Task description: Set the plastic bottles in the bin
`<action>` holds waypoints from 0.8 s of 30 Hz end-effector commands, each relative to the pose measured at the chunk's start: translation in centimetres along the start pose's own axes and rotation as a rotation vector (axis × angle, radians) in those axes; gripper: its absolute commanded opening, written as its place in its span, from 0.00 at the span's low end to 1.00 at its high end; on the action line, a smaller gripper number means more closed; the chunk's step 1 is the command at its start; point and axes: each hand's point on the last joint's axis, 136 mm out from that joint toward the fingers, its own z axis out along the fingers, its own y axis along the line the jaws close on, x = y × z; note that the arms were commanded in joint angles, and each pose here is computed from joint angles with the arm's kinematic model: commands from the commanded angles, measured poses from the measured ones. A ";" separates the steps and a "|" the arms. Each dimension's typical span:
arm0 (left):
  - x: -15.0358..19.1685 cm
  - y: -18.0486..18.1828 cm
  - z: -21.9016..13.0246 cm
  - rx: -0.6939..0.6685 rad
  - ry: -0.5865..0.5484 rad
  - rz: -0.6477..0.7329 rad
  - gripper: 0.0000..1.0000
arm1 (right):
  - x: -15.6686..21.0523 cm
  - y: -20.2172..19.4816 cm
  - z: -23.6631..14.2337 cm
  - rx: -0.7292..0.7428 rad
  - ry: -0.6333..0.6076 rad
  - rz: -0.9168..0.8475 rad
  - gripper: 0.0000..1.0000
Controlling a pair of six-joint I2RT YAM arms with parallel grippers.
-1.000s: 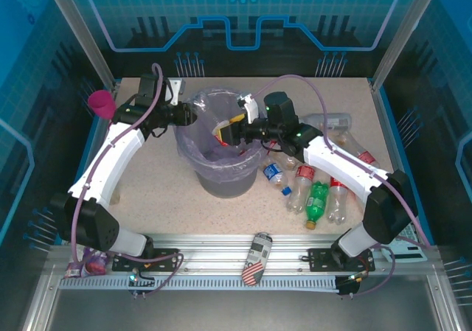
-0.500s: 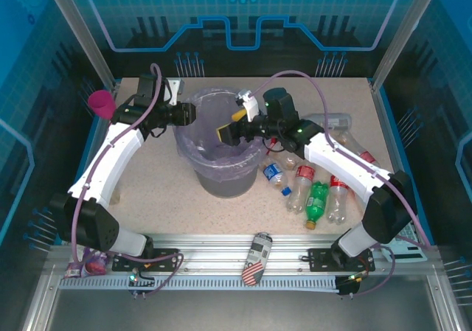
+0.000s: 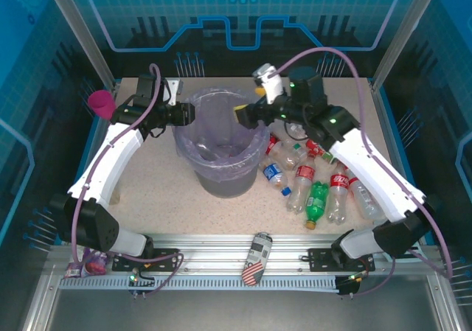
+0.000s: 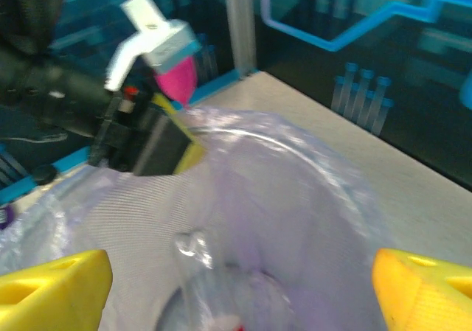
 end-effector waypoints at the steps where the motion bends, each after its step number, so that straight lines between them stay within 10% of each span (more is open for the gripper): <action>1: 2.2 1.0 0.9 -0.029 0.073 -0.012 0.50 | 2.1 -6.6 -4.7 0.318 0.093 0.063 0.91; 9: 2.7 1.3 1.3 -0.033 0.094 -0.015 0.50 | 16.9 -21.7 -17.8 1.020 0.455 0.317 0.89; 24: 3.0 1.5 1.5 -0.039 0.100 -0.005 0.49 | 30.6 -32.3 -15.0 0.869 0.789 0.578 0.89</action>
